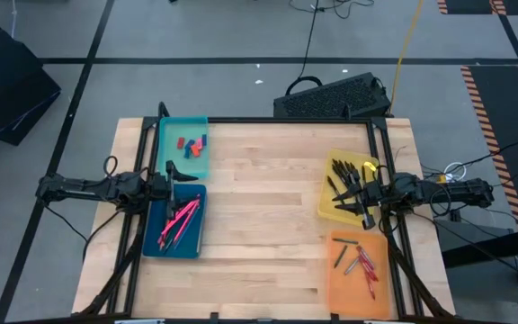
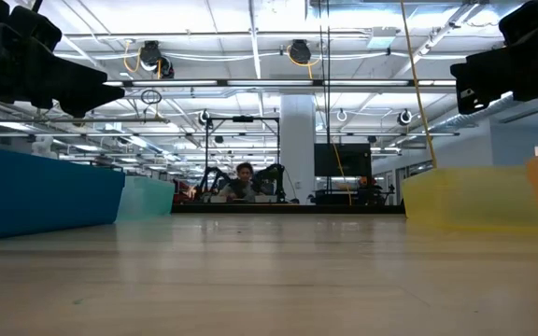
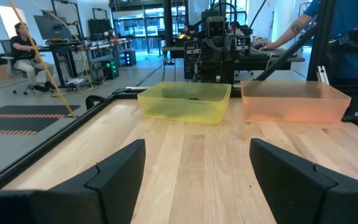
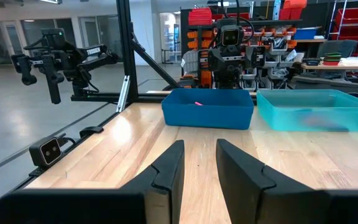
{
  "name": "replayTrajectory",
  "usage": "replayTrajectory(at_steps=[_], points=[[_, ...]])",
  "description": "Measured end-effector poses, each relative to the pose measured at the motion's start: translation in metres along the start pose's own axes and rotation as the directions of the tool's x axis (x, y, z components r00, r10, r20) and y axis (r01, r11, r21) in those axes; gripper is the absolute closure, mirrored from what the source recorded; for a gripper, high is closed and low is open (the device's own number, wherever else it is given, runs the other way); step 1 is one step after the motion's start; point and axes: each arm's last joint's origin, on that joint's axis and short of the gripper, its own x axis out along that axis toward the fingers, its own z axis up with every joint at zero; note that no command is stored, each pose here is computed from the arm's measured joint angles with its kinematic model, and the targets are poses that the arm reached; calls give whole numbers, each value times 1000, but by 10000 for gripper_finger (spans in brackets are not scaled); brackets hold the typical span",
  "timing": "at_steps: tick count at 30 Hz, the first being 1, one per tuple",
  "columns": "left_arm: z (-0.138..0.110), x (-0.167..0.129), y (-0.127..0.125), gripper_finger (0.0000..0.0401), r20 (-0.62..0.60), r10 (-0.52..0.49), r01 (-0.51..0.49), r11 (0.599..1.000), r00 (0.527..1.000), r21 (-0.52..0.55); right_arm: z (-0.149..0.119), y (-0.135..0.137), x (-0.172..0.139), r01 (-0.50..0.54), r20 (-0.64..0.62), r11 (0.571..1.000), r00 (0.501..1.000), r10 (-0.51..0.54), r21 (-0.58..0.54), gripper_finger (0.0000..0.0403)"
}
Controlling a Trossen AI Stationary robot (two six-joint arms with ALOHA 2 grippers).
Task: Sort crayons/erasers/pens/pencils in bins
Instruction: Return to Home Position
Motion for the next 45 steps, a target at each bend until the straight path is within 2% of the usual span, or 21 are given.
replayTrajectory(at_steps=[45], points=[[0, 0, 0, 112, 1, 0, 0, 1000, 1000, 0, 0, 0, 0, 0, 0, 1000, 1000, 0, 0, 318]])
